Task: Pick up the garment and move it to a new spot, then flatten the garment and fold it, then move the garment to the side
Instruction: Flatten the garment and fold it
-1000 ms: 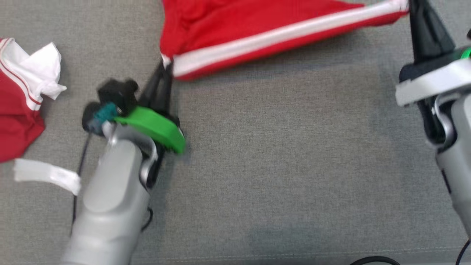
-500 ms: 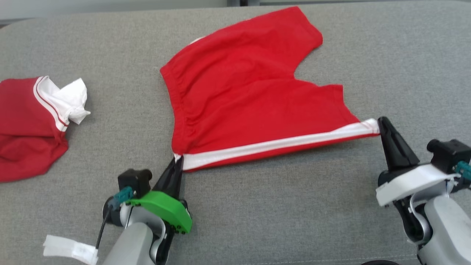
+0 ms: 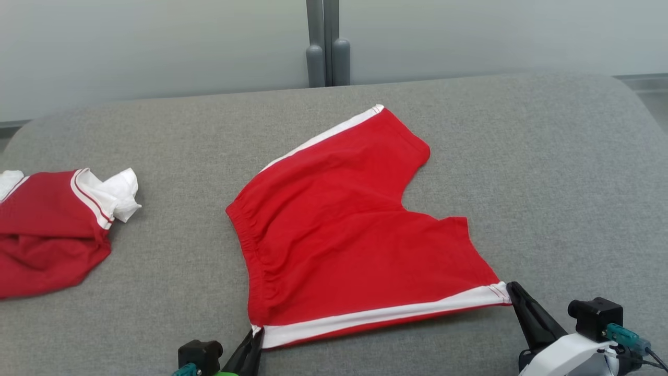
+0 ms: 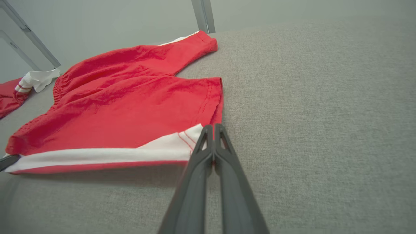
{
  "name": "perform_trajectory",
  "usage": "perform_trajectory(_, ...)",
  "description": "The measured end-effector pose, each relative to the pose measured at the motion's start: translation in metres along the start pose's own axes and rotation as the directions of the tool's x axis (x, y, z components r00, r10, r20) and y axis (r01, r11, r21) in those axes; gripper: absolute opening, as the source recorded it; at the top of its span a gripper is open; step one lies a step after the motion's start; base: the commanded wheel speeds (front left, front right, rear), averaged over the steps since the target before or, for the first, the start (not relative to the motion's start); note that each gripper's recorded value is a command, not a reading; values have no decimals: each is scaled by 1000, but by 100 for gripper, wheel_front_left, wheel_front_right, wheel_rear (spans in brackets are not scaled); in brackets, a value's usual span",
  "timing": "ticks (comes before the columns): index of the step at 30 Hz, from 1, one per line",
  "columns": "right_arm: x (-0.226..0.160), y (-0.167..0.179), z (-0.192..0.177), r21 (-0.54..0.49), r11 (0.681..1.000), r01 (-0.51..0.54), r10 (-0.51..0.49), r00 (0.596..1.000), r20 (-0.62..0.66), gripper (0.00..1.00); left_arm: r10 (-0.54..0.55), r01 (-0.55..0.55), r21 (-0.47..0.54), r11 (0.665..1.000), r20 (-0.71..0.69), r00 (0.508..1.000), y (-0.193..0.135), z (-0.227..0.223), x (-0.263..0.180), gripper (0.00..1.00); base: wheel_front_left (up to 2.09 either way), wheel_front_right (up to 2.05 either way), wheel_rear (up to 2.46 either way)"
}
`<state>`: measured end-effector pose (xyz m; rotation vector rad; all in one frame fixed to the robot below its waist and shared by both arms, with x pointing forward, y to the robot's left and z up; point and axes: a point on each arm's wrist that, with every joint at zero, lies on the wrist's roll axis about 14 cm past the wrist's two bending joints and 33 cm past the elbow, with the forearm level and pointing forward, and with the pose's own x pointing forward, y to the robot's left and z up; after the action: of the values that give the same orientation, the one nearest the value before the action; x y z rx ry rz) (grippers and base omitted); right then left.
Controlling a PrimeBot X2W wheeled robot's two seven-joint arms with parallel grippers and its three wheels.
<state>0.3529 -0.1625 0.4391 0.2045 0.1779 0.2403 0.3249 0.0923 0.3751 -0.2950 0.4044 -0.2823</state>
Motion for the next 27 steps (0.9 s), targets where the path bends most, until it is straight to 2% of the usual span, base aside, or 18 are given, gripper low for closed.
perform_trajectory(4,-5,0,9,-7,1000,-5,5,1000,26,0,-5,6,-17,1000,54,999,-4,13,-6,0,0,0,0)
perform_trajectory(10,18,-7,50,-15,1000,8,-6,990,142,0,-24,28,-27,999,125,992,-10,36,-2,0,0,0,0)
perform_trajectory(13,52,-5,90,-95,995,-25,45,975,220,0,-61,69,-33,997,188,980,-20,65,17,0,0,0,0)
perform_trajectory(17,95,-1,118,-172,983,-57,101,962,255,0,-52,72,-69,995,261,964,-15,100,41,0,0,0,0)
perform_trajectory(23,164,4,134,-237,967,-97,158,954,254,0,-19,51,-99,994,305,952,4,130,76,0,0,0,0)
perform_trajectory(27,207,8,123,-254,959,-124,181,960,215,0,-15,65,-158,985,298,955,10,131,96,0,0,0,0)
